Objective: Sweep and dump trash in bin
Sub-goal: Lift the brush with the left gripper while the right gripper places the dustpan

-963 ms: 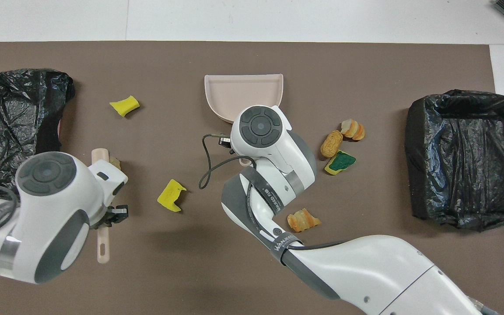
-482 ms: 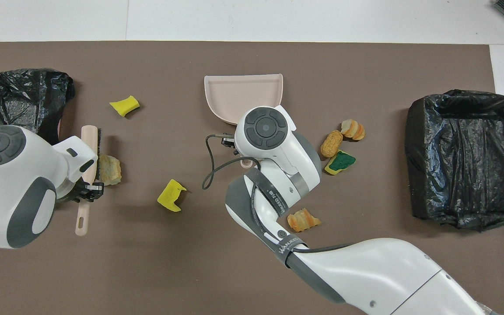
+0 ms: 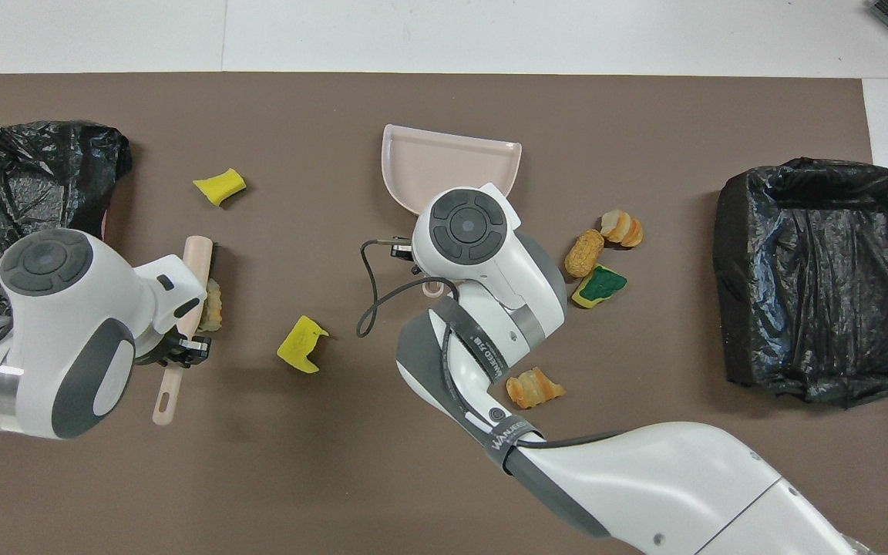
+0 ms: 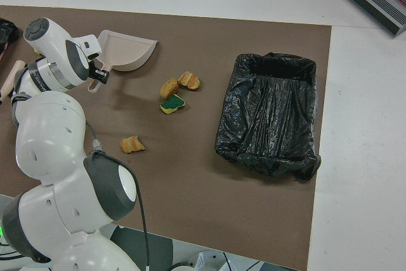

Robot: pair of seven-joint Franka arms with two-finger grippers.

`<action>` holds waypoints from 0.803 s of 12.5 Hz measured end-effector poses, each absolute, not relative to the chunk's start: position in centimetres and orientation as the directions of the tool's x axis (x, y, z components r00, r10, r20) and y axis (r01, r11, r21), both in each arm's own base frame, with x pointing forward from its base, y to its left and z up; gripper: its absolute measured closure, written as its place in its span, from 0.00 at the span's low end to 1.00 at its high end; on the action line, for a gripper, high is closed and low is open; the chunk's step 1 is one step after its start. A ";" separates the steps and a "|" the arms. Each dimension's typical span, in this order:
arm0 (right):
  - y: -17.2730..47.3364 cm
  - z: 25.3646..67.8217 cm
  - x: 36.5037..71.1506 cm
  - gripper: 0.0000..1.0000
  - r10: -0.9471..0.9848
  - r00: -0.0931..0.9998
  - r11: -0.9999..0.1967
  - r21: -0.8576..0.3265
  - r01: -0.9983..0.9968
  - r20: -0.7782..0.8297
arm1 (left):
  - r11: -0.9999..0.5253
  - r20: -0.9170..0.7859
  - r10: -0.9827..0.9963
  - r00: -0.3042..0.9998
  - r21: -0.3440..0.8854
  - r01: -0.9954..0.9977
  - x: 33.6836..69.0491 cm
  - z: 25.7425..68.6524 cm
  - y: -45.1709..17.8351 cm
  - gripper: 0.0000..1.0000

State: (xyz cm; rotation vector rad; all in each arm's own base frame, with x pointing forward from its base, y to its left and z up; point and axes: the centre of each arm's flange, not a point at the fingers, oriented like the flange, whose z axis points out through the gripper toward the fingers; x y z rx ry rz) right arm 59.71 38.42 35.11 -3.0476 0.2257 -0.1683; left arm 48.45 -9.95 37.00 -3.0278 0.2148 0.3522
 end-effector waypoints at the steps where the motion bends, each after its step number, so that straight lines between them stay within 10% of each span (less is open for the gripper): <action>1: 38.3 35.4 59.7 0.67 -0.141 0.985 -0.988 -0.084 -0.133 0.103 | -0.988 -0.243 -0.143 0.959 -0.016 -0.151 48.1 37.0 -11.0 0.74; 10: 29.9 43.2 58.8 0.67 0.471 0.878 -0.880 0.025 0.474 -0.078 | -0.945 -0.208 -0.328 0.921 0.051 -0.324 51.5 44.1 -13.5 0.74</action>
